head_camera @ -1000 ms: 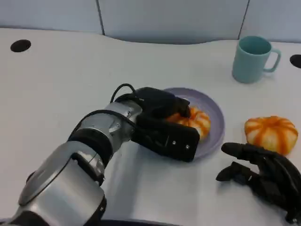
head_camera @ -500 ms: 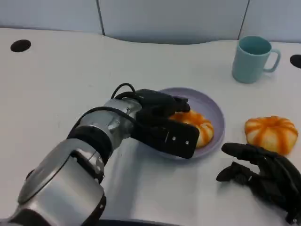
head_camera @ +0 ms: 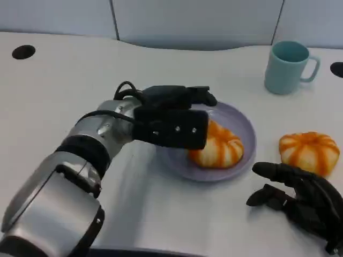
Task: Grasp the bread from the table and place it into the plate.
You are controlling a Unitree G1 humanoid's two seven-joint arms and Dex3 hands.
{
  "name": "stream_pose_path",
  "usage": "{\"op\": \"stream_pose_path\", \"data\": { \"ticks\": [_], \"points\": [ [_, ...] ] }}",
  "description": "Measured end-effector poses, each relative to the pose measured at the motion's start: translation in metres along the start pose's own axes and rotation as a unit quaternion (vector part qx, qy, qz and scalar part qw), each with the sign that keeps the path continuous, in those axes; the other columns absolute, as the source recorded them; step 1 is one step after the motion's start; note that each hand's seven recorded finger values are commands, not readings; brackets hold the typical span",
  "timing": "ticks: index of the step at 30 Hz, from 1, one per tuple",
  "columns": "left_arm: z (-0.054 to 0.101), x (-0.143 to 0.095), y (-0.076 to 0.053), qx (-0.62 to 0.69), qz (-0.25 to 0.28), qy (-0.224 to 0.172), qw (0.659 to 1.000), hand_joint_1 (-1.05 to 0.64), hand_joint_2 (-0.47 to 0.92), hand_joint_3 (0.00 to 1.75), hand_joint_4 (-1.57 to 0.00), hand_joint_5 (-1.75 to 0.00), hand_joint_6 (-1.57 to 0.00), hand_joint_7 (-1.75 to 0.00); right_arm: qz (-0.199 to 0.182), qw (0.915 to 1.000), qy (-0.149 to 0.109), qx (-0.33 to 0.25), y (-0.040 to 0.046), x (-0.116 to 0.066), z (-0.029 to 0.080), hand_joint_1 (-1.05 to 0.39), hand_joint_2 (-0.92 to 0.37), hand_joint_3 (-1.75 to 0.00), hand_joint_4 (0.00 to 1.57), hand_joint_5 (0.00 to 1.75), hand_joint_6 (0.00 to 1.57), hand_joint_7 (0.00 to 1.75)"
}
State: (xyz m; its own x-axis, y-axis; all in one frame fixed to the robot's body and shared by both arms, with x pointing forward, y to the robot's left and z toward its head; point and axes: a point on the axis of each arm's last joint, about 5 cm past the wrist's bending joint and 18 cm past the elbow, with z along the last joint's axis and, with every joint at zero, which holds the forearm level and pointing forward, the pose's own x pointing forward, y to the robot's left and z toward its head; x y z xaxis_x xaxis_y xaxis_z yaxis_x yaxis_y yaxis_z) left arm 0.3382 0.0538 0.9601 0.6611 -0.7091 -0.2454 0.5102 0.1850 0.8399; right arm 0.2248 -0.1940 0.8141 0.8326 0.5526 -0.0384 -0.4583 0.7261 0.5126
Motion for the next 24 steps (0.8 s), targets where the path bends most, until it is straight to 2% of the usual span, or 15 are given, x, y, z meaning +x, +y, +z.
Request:
{"op": "stream_pose_path", "data": {
  "ticks": [9,11,13,16,18,22,24],
  "points": [
    [-0.009,-0.011,0.016,-0.066,0.03,-0.033,0.997,-0.82,0.92,0.23,0.0,-0.66,-0.06,-0.56,0.003,1.0,0.0,0.001,-0.0002,0.0,0.0,-0.42,-0.92,-0.13,0.52,1.14,0.97,0.02],
    [-0.011,-0.013,0.017,-0.078,0.036,-0.039,0.996,-0.75,0.92,0.23,-0.03,-0.76,-0.2,-0.42,0.003,1.0,0.0,0.001,-0.0003,0.0,0.0,-0.42,-0.92,-0.11,0.54,1.14,0.98,0.02],
    [-0.017,-0.019,0.015,-0.117,0.063,-0.07,0.989,-0.74,0.92,0.23,-0.04,-0.79,-0.23,-0.39,0.005,1.0,0.0,0.002,-0.0005,0.0,0.0,-0.42,-0.92,-0.11,0.54,1.14,0.98,0.02],
    [-0.027,-0.03,0.012,-0.16,0.096,-0.096,0.978,-0.65,0.92,0.23,-0.13,-0.94,-0.35,-0.3,0.006,1.0,0.0,0.003,-0.001,0.0,0.0,-0.41,-0.92,-0.1,0.56,1.11,0.98,0.02],
    [-0.037,-0.039,0.005,-0.21,0.129,-0.122,0.962,-0.63,0.92,0.24,-0.16,-0.97,-0.38,-0.28,0.006,1.0,0.0,0.004,-0.0016,0.0,0.0,-0.42,-0.92,-0.1,0.56,1.11,0.98,0.02],
    [-0.051,-0.053,-0.011,-0.277,0.156,-0.132,0.939,-0.63,0.92,0.25,-0.22,-1.01,-0.42,-0.27,0.006,1.0,0.002,0.002,-0.0033,-0.001,0.0,-0.42,-0.92,-0.12,0.55,1.11,0.97,0.02],
    [-0.055,-0.057,-0.014,-0.3,0.167,-0.137,0.929,-0.62,0.92,0.26,-0.26,-1.0,-0.45,-0.26,0.006,1.0,0.002,0.002,-0.0037,-0.002,0.001,-0.41,-0.92,-0.11,0.56,1.11,0.98,0.02]
  ]
}}
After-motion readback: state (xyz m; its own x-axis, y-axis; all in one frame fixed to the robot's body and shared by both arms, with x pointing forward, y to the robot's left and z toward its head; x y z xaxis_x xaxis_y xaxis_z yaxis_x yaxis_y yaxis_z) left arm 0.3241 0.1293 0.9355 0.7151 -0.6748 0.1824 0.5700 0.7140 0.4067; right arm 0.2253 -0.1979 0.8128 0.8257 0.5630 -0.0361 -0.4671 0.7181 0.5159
